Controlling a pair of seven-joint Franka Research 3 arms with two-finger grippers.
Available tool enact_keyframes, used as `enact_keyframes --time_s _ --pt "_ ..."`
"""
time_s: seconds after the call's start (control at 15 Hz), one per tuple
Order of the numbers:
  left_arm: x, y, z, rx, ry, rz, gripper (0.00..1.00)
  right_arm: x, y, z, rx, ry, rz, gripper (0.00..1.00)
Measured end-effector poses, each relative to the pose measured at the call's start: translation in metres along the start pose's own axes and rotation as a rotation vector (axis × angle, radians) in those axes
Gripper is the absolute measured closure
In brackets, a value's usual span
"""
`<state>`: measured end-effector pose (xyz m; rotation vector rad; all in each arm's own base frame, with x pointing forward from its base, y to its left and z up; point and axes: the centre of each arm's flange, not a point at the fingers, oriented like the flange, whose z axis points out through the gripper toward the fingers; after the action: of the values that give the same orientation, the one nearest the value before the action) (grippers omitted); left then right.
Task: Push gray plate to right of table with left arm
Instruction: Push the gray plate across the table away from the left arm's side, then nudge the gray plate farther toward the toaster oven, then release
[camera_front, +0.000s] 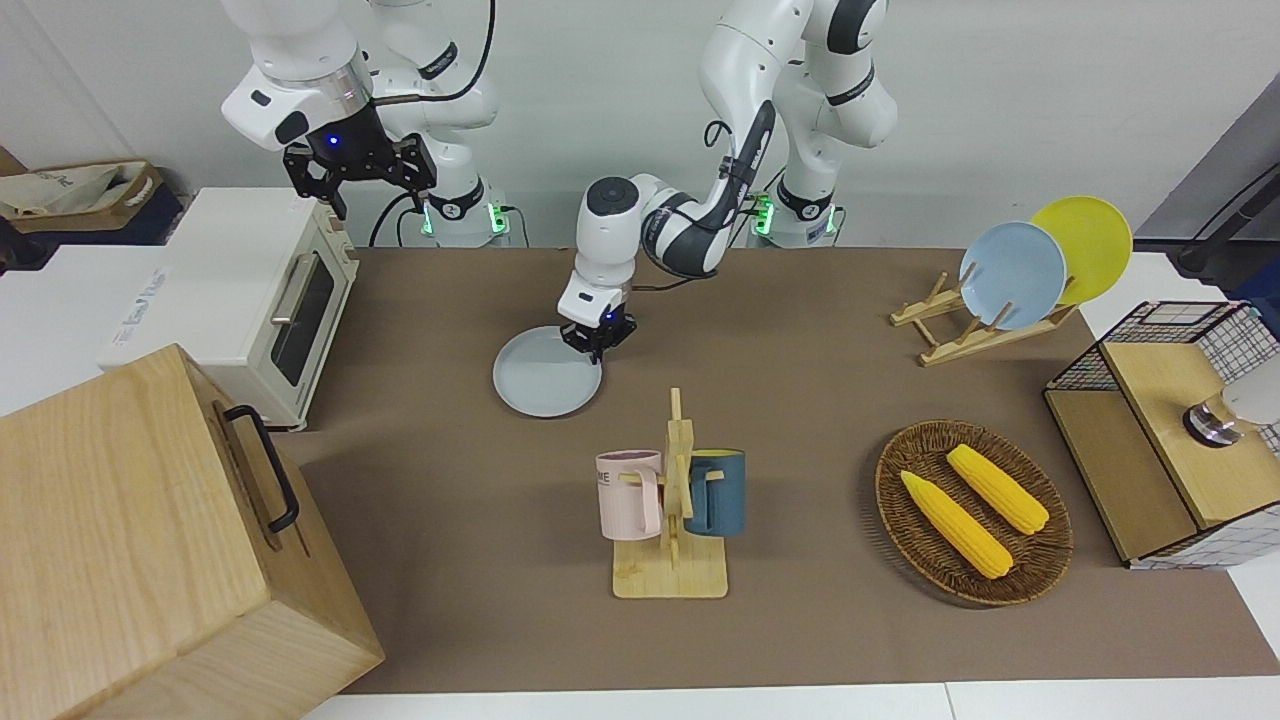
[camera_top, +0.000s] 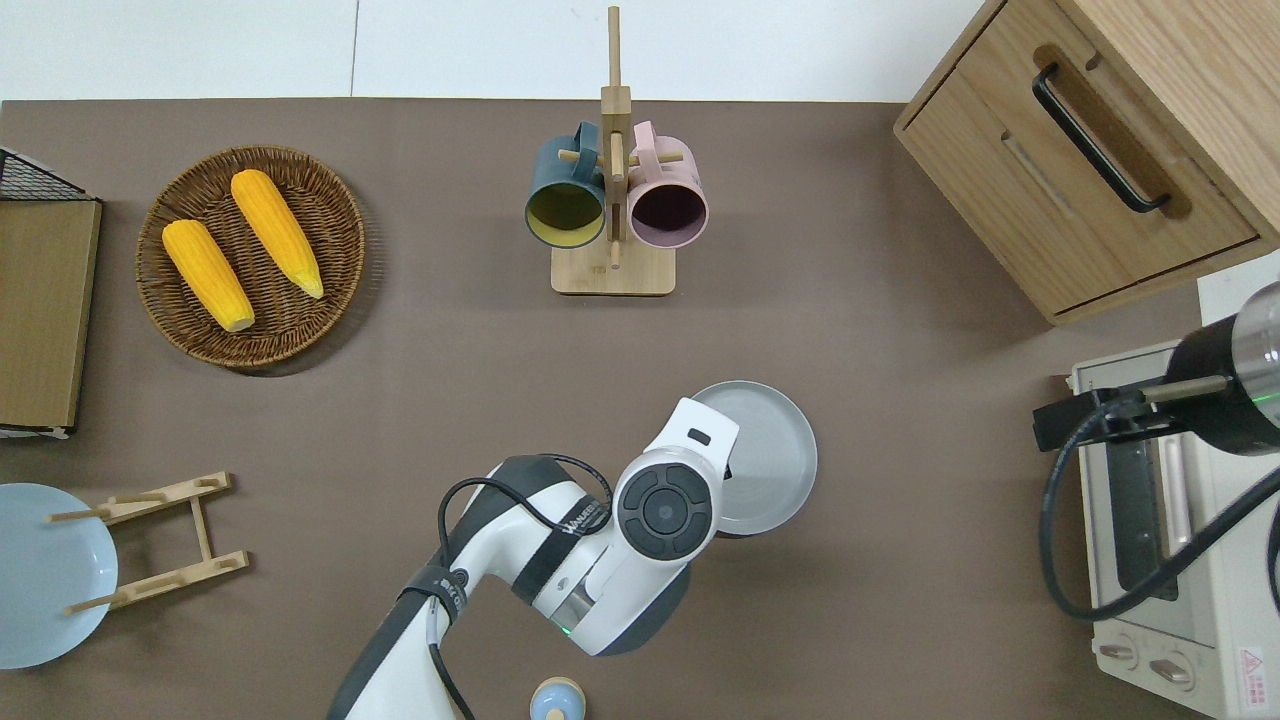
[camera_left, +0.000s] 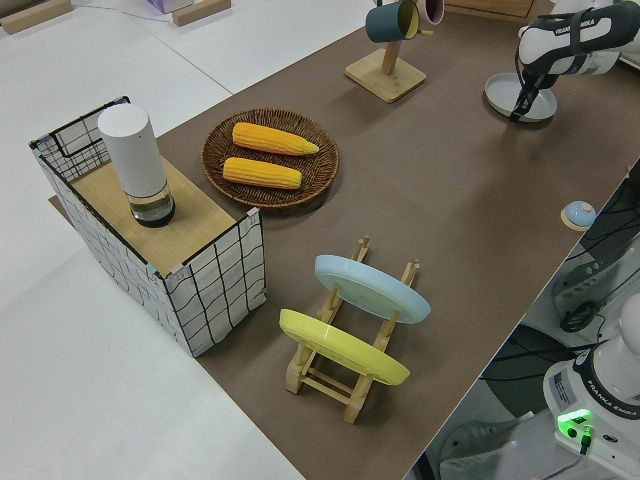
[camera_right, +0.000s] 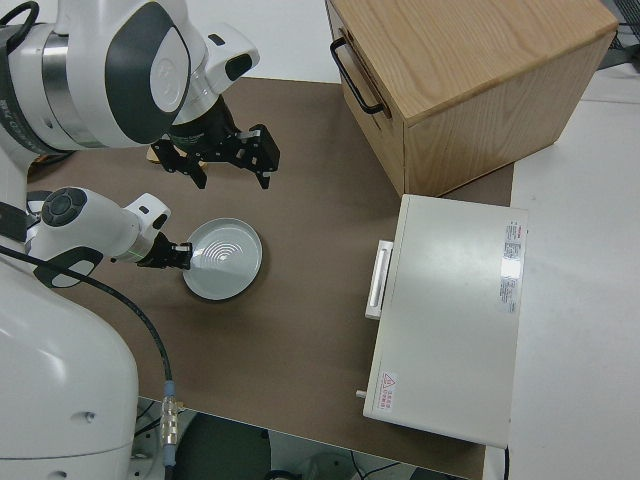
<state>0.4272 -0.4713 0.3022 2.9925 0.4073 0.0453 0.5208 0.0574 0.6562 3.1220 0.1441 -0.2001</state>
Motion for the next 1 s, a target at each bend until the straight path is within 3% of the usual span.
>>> enact_keyframes --time_s 0.47,1.0 --pt "-0.016 0.030 0.004 -0.022 -0.003 -0.016 0.99 0.000 0.000 0.000 0.000 0.000 0.000 0.01" --pt "-0.018 0.053 0.006 -0.022 -0.013 -0.021 0.99 0.000 0.000 0.000 0.000 0.000 0.000 0.01"
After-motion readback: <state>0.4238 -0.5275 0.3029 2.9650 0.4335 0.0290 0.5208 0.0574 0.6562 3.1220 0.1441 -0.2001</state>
